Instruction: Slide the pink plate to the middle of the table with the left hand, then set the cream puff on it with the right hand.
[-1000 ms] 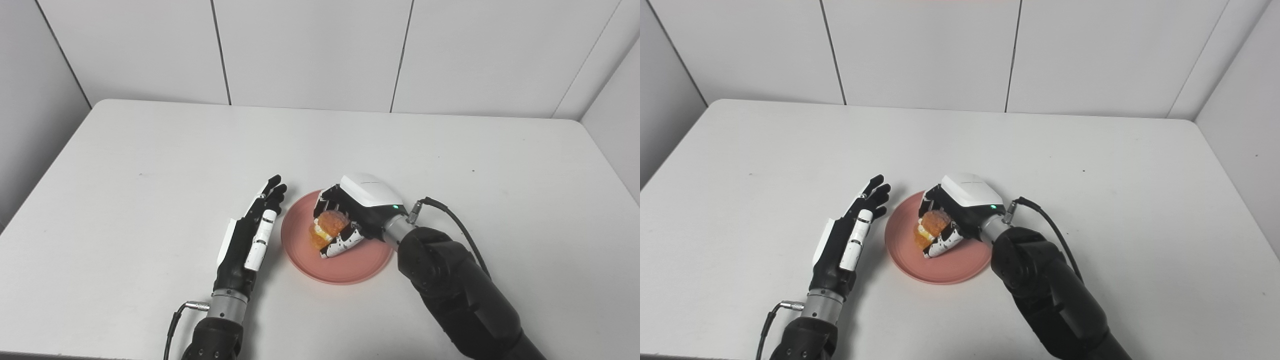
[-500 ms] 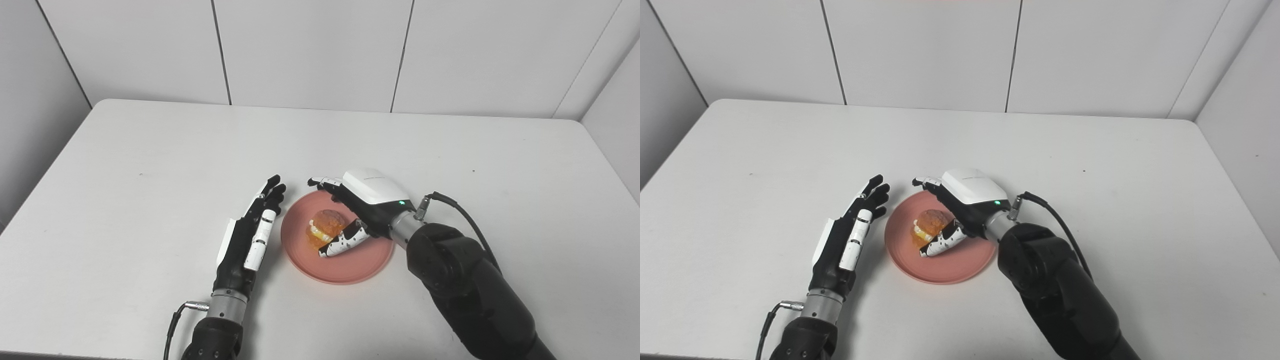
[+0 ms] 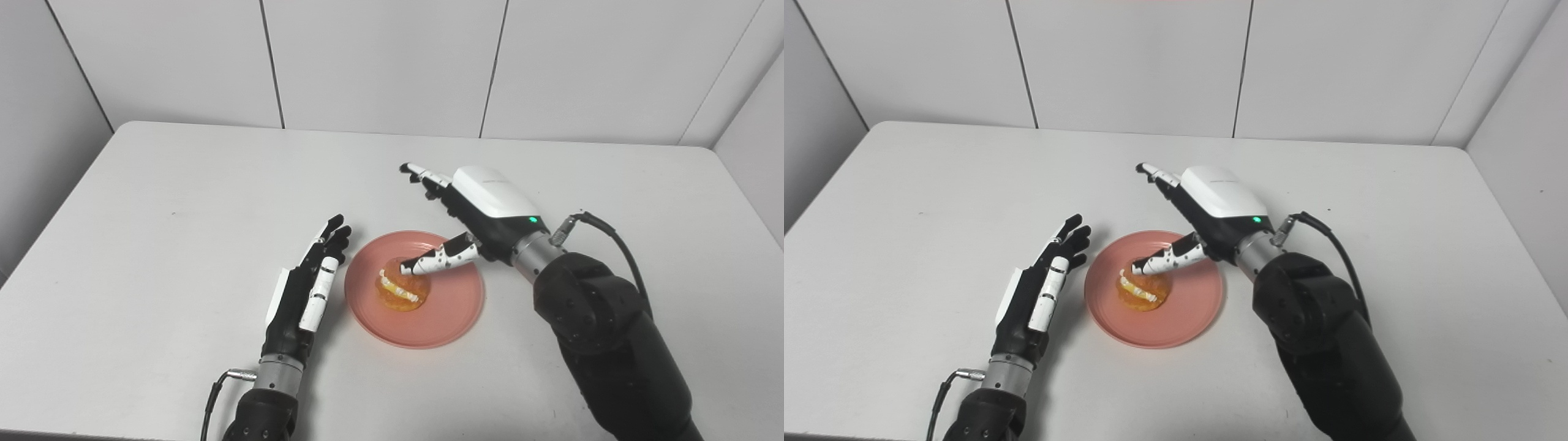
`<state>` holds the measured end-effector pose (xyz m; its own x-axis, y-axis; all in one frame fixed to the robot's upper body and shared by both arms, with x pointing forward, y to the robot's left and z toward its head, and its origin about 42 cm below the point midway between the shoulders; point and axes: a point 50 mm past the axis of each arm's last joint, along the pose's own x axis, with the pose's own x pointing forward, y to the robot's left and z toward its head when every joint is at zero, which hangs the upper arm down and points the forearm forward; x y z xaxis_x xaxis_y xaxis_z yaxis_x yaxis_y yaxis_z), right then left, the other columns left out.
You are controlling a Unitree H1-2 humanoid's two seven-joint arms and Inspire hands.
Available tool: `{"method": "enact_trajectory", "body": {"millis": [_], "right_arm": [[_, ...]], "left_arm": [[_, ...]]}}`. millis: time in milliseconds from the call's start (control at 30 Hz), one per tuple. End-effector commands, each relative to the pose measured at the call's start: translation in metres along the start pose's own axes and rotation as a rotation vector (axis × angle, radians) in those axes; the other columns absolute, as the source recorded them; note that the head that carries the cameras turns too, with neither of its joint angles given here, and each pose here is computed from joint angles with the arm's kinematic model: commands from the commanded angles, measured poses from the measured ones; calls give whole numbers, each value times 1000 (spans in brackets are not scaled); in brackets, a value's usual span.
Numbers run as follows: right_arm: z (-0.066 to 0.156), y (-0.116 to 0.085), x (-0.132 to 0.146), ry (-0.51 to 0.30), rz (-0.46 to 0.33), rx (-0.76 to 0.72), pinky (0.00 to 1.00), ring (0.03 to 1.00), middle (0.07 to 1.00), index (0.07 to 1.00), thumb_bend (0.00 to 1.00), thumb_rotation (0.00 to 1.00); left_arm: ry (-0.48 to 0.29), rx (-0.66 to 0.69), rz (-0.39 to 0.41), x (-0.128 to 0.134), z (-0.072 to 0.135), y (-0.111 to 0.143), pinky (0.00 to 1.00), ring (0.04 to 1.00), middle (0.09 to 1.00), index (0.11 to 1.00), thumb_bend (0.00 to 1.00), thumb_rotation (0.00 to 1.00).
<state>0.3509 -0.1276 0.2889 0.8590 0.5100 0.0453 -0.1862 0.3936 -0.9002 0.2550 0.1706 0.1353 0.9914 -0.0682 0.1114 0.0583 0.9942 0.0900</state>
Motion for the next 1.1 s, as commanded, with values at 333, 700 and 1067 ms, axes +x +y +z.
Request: {"method": "enact_trajectory", "body": {"millis": [333,700,1067], "right_arm": [[-23,-10,-30,-3,-251,296,742,886,947,994,838,743],[-40,32,-63,91,-339,571,805,944,982,1000,770,1000],[-49,67,-69,126,-365,756,897,962,983,985,702,1000]], "left_arm": [[-29,-12,26,-6,2,3,895,907,906,891,499,1000],[-25,-17,24,-6,-1,7,902,910,910,896,497,1000],[-14,-19,20,-6,0,11,905,914,915,901,491,1000]]}}
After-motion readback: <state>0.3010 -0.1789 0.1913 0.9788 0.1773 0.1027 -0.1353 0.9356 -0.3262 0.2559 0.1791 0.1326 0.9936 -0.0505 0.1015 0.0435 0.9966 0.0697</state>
